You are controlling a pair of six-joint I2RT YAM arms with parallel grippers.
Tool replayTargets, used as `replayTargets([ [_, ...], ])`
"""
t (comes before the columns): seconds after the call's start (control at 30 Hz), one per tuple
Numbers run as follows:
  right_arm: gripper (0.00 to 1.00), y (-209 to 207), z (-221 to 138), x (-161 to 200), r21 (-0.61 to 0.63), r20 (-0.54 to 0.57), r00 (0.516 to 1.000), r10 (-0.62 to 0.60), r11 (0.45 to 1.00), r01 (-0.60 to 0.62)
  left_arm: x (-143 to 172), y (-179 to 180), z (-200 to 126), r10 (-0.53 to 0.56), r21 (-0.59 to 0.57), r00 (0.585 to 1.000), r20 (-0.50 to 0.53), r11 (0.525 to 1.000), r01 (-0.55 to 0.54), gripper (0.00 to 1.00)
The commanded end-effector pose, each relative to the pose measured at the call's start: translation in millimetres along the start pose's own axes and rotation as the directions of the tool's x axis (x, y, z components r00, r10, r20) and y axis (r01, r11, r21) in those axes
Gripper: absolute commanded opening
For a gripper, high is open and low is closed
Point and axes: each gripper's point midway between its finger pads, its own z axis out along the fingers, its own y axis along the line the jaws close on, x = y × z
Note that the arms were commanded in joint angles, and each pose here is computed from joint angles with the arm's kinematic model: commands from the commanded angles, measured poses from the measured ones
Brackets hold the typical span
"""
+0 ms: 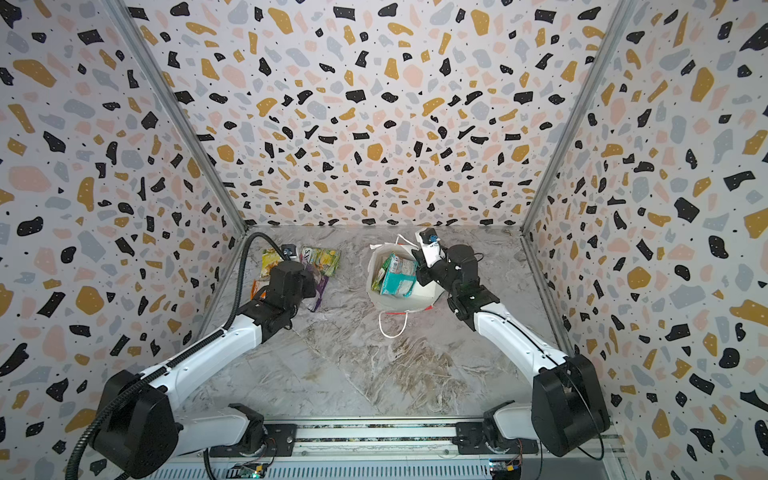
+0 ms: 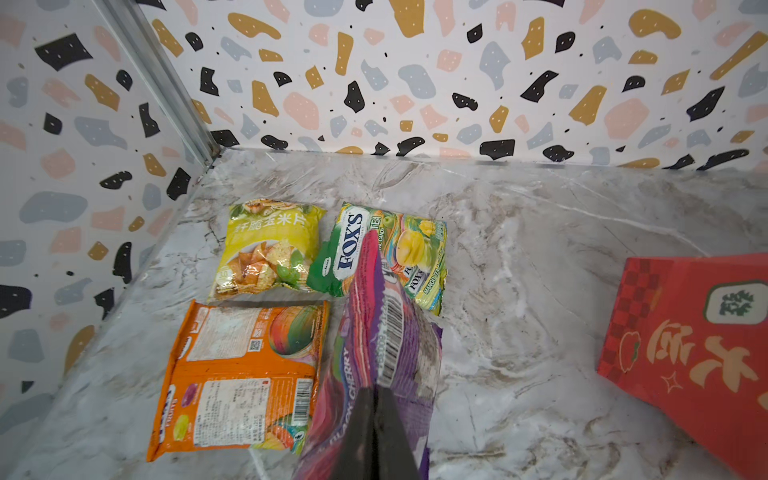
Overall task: Take the snacks out of the paper bag
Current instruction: Place the snack at the center of the table.
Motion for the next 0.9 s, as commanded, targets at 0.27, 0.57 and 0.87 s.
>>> replayTargets([
  [0.27,0.00,-5,-2,-13,0.013,0.010,1.000,-0.002,1.000,0.002,6,-18,21,-0.153,0.100,0.987,0.045,0.984,0.148,0.00],
  [0.57,0.00,-5,0,-11,0.009,0.002,1.000,0.001,1.000,-0.001,24,-10,35,-0.181,0.075,0.983,0.039,0.981,0.178,0.00],
  [0.87,0.00,-5,-1,-12,0.009,0.005,1.000,0.000,1.000,0.000,49,2,50,-0.170,0.027,0.985,-0.015,0.985,0.171,0.00],
])
